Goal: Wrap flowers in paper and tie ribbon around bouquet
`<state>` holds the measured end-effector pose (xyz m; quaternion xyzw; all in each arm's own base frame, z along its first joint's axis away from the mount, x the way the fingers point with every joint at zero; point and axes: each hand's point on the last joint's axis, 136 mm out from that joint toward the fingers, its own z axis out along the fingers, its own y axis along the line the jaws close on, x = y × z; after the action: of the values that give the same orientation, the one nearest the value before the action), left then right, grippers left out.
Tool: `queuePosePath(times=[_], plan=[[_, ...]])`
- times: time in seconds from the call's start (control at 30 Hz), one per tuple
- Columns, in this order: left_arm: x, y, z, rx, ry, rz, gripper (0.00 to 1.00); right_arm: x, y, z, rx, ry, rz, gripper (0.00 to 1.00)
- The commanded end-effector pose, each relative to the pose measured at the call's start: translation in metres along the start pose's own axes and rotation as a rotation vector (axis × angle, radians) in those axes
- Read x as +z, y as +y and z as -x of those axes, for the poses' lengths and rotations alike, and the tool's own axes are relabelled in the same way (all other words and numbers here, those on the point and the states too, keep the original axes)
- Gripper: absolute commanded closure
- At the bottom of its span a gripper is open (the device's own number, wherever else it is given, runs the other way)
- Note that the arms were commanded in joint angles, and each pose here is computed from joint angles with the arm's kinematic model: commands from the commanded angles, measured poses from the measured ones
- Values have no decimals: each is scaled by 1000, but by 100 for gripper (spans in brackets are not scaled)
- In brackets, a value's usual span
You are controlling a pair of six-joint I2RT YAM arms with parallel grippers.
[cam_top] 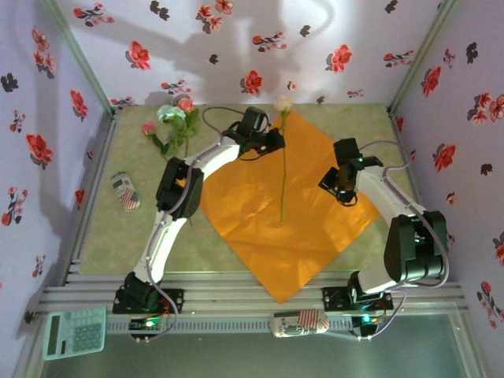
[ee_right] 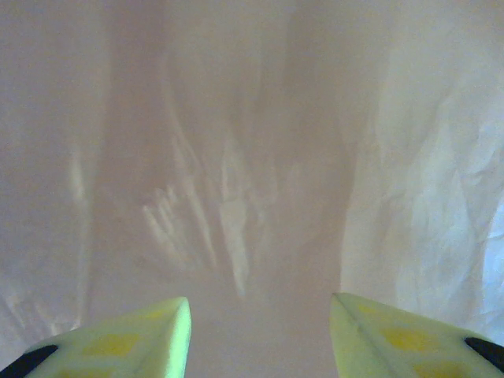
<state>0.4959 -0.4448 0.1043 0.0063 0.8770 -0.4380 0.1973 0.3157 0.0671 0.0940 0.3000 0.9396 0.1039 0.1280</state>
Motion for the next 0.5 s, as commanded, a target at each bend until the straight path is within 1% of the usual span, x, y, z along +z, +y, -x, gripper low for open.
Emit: queuePosePath(times=[0.0, 0.1, 0.27, 0.3, 0.33, 0.43, 0.47], plan=[[12, -42, 10, -10, -37, -136, 100, 12, -1, -5, 8, 48, 17, 50], [31, -33, -1, -15, -8, -116, 100, 15, -2, -8, 10, 58, 18, 50], [49, -14, -11, -49, 13, -85, 100, 18, -5, -13, 9, 72, 18, 50], [50, -13, -11, -54, 16, -80, 81, 18, -5, -13, 9, 73, 21, 50], [49, -14, -11, -52, 19, -74, 70, 18, -6, -14, 8, 76, 20, 50], [35, -26, -7, -41, 24, -59, 54, 18, -8, -14, -5, 73, 8, 50], [27, -31, -5, -36, 18, -50, 51, 18, -9, -14, -11, 71, 5, 50]])
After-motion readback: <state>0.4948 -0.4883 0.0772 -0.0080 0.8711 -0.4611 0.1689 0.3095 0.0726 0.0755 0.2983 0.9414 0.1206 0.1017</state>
